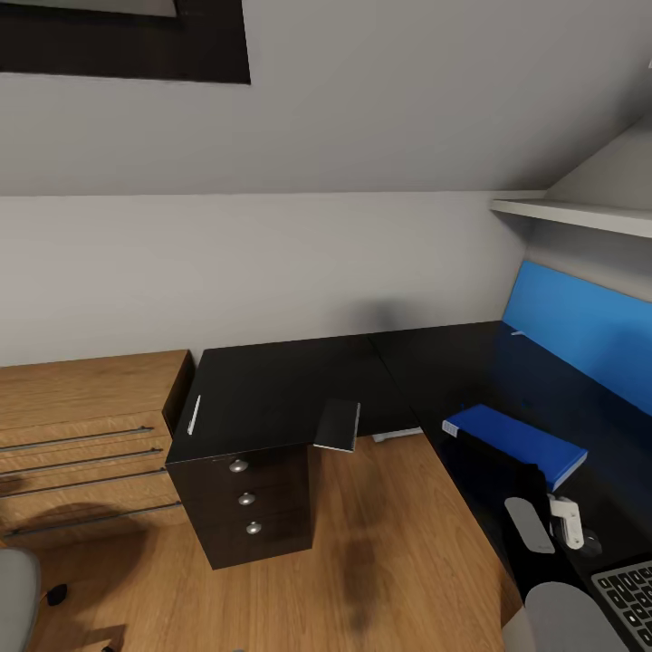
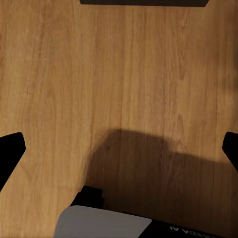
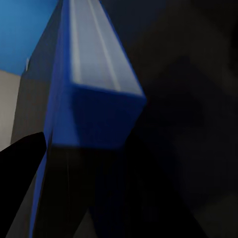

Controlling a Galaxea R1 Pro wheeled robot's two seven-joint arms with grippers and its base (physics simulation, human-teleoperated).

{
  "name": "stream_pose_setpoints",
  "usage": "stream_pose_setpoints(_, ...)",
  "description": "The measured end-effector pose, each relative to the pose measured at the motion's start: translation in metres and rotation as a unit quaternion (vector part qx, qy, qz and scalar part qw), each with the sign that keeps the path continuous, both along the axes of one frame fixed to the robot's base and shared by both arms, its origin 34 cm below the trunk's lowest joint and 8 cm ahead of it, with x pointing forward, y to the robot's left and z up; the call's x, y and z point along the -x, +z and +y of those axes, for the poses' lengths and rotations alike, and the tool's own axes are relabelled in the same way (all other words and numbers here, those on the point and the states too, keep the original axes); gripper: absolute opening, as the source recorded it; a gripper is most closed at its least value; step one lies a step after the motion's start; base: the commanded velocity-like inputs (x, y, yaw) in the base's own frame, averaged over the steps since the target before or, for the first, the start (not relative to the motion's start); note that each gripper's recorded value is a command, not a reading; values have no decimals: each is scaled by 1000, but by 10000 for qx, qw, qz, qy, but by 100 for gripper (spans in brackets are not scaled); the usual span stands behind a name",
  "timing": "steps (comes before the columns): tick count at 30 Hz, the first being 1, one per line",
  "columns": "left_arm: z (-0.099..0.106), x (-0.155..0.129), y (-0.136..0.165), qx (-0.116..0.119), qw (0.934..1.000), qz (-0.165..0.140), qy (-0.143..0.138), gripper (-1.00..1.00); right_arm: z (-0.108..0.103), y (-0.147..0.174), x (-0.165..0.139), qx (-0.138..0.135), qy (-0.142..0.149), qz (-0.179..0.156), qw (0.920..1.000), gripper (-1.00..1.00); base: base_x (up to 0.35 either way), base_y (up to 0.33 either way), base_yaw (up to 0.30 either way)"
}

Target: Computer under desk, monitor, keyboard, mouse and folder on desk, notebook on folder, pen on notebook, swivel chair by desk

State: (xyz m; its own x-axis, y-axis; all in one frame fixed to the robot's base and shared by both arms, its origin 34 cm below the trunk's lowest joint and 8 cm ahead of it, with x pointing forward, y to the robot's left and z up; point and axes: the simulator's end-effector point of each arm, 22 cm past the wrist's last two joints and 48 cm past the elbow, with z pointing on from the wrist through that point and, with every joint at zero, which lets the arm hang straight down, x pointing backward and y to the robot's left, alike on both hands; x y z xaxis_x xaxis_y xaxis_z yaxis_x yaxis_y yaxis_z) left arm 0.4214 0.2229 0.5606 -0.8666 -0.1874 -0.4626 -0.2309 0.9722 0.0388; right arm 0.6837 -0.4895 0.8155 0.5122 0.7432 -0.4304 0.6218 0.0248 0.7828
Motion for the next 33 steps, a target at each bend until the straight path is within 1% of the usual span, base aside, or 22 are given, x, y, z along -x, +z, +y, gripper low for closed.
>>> stream_pose_setpoints(2,0,0,0,2,10000,0,0,100,0,0,0,1,1,0,10000,-100,0,0,0)
stream_pose_setpoints(3,0,0,0,3,10000,-1,-1,100,0,0,0,2,2,-1,10000,100,0,0,0)
stream_pose_setpoints(33,0,0,0,-2,10000,-2,0,100,1,3,-1,24,1,-40,10000,100,0,0,0)
